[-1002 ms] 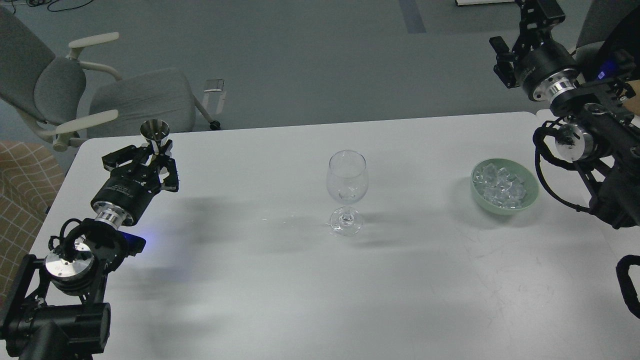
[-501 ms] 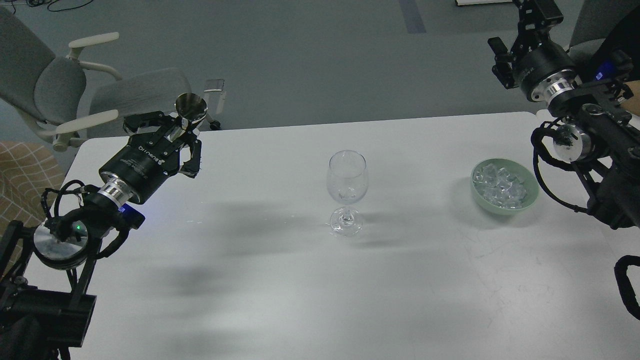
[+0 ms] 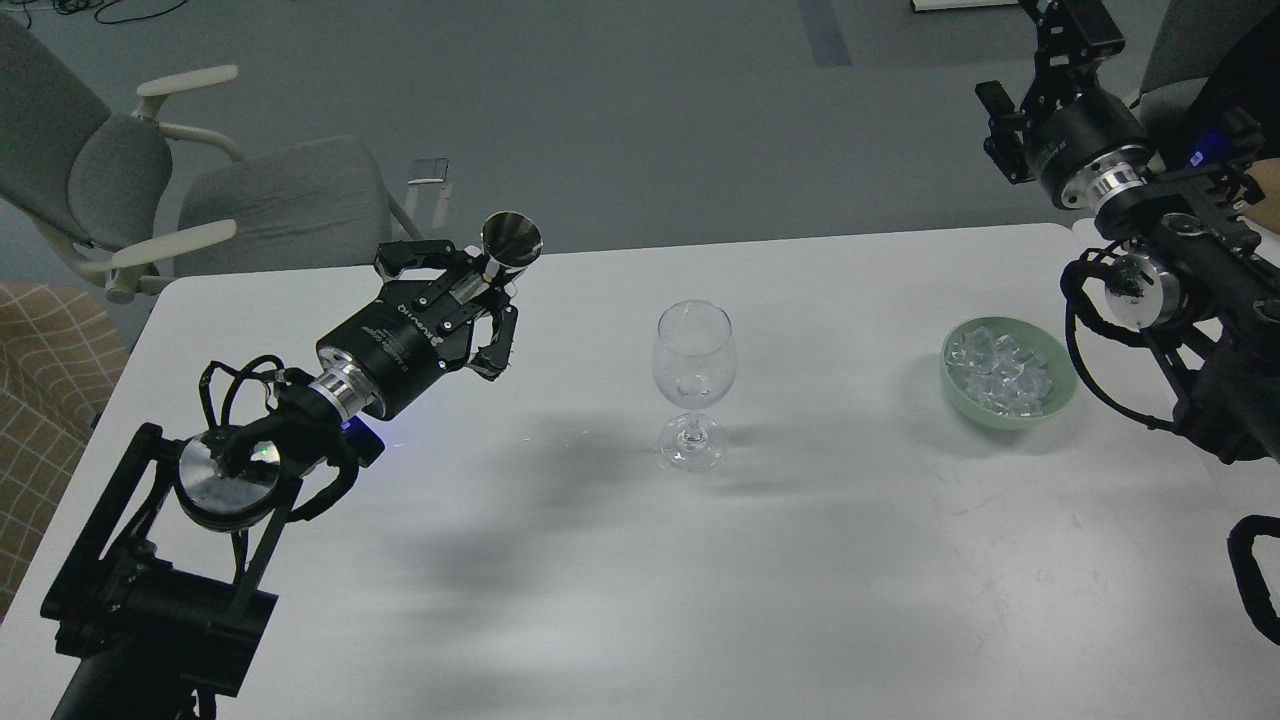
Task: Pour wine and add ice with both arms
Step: 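Lift the jigger with the left gripper and carry it toward the wine glass, then tilt the jigger over the wine glass with the left gripper to pour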
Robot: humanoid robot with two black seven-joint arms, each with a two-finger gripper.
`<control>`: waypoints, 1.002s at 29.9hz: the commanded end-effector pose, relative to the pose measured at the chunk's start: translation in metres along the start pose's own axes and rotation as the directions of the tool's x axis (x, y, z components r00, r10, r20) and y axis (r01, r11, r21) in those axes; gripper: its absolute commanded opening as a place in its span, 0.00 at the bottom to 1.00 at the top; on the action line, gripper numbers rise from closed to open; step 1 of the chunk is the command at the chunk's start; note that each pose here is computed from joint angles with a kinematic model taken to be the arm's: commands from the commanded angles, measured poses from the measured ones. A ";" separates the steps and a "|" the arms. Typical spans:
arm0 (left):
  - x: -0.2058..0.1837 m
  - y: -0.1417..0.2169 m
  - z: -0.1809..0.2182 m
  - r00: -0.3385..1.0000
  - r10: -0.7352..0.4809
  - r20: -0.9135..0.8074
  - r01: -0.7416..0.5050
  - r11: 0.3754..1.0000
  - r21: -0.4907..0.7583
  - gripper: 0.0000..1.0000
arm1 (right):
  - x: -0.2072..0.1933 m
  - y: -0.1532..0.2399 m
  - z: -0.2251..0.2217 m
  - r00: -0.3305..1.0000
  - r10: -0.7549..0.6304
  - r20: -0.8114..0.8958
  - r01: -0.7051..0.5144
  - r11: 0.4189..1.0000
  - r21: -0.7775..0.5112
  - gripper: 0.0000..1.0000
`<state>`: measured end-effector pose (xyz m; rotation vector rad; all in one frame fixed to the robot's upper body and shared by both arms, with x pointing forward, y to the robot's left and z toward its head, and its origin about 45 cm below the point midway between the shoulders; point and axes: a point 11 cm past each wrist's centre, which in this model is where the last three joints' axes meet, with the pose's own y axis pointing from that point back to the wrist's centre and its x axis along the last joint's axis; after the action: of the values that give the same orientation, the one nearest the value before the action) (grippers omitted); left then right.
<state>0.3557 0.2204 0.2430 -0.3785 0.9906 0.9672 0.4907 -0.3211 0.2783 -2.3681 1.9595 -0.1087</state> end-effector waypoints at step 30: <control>-0.031 -0.044 -0.048 0.975 0.043 0.218 -0.074 0.988 0.133 0.00 | -0.001 0.003 0.005 1.000 -0.002 0.004 0.002 1.000 -0.010 1.00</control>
<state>0.3635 0.1600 0.2383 -0.1412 0.8694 0.9894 0.4886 -0.3203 0.2729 -2.3738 1.9602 -0.0946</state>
